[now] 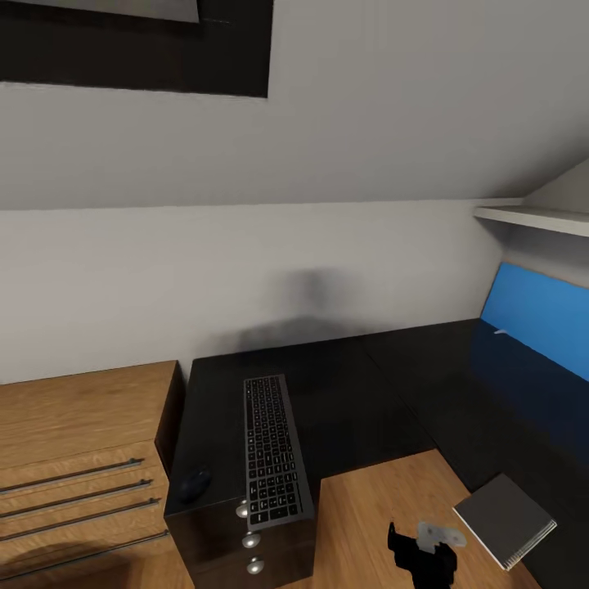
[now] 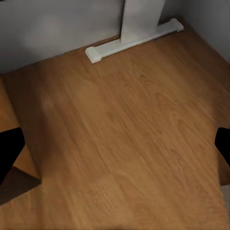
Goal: In the bedroom, organize the workspace by keeping the computer under the desk, ensuring the monitor is on the desk, placing the keyboard on the desk next to the monitor, placing the mouse on the desk next to the keyboard, moving the folder from the swivel chair onto the desk next to the mouse, stacking the notebook on top of the folder with the pen on top of the notebook, and positioning the swivel chair next to the desk.
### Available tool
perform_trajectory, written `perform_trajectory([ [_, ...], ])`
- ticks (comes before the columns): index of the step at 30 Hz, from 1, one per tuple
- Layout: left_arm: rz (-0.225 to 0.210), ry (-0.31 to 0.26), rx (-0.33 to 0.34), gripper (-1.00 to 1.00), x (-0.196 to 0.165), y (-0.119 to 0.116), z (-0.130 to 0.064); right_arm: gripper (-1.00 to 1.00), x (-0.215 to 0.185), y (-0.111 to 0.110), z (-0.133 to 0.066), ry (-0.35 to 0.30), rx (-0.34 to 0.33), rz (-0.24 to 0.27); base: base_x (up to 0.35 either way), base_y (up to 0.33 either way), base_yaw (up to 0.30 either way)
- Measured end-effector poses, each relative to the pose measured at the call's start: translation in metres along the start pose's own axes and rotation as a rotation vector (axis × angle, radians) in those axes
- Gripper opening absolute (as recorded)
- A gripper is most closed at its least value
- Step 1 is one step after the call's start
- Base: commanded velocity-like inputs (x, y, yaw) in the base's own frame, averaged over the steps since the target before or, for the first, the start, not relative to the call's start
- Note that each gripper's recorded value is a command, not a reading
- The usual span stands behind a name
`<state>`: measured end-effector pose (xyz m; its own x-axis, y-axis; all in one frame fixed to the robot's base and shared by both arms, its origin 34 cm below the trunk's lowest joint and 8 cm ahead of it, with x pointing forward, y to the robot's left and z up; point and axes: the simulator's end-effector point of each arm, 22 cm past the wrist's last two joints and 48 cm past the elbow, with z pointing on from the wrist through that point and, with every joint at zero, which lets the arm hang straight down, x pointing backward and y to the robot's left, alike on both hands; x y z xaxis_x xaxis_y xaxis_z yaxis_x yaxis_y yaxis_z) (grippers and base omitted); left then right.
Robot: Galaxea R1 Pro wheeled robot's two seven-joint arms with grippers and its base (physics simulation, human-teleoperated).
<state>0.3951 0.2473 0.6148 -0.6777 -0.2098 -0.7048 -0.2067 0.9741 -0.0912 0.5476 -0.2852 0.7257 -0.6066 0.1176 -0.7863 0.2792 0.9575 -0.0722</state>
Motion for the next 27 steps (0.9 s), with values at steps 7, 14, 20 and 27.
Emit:
perform_trajectory([
  [7,0.005,0.016,-0.007,1.00,0.007,0.003,-0.002,1.00,0.047,0.030,-0.012,-0.067,-0.080,-0.114,-0.003,0.160,0.000],
  [14,0.006,0.018,-0.006,1.00,0.007,0.003,-0.002,1.00,0.047,0.030,-0.013,-0.086,-0.086,-0.114,-0.132,0.257,0.000],
  [20,0.008,0.020,-0.002,1.00,0.008,0.001,-0.002,1.00,0.041,0.030,-0.013,-0.113,-0.086,-0.108,-0.291,0.026,0.000],
  [27,0.009,0.020,-0.001,1.00,0.008,0.001,-0.002,1.00,0.045,0.029,-0.015,-0.121,-0.087,-0.102,-0.329,-0.123,-0.057],
])
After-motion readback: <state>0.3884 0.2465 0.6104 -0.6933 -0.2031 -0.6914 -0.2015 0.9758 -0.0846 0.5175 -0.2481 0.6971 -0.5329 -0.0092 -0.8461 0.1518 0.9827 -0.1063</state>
